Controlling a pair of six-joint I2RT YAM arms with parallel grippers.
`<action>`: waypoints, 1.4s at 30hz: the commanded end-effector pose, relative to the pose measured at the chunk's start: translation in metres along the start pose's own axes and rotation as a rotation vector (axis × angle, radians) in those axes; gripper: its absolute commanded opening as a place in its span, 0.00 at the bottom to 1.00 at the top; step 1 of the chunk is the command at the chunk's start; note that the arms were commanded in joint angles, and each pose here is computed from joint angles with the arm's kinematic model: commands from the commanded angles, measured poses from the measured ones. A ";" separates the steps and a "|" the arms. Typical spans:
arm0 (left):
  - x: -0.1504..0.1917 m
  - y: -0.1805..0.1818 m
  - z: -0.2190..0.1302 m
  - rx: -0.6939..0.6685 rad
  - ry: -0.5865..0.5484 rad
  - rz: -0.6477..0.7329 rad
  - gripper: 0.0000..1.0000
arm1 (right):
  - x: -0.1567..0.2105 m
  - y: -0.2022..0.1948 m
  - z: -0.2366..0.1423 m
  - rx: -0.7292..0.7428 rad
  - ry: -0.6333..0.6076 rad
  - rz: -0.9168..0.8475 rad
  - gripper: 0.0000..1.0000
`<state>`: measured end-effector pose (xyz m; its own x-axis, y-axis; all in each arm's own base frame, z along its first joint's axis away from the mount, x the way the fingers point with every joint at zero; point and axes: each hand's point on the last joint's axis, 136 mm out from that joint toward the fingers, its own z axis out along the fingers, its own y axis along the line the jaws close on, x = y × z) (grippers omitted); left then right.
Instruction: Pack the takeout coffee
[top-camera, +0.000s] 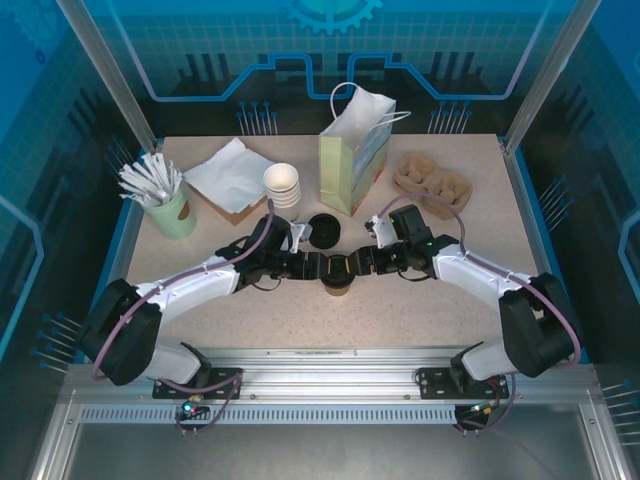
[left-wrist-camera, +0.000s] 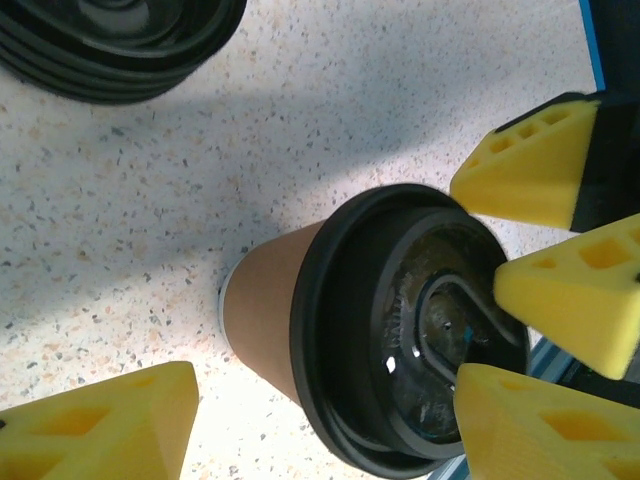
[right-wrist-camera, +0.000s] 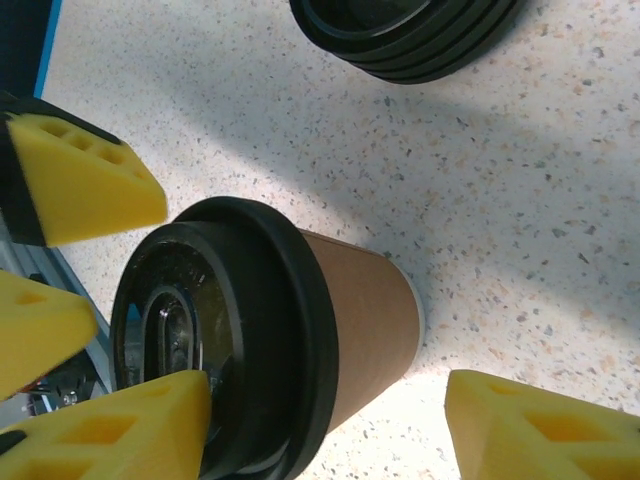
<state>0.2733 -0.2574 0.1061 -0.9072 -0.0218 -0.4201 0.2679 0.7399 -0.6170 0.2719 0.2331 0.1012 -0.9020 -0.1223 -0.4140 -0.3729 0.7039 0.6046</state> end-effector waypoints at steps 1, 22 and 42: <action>0.011 0.009 0.008 0.009 0.034 -0.035 0.67 | 0.008 -0.009 0.006 -0.011 0.021 0.023 0.61; 0.008 0.011 0.005 0.013 -0.013 -0.060 0.65 | -0.007 0.000 -0.008 -0.010 -0.018 0.018 0.58; -0.064 -0.034 -0.050 0.046 -0.267 0.076 0.84 | -0.088 -0.028 -0.136 0.534 -0.396 -0.165 0.81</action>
<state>0.2974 -0.2521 0.1646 -0.8177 -0.1466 -0.5567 0.3114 0.7006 -0.6420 0.3120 0.1761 0.2064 -0.7073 -0.0565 -0.7047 -0.3796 0.8712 0.3112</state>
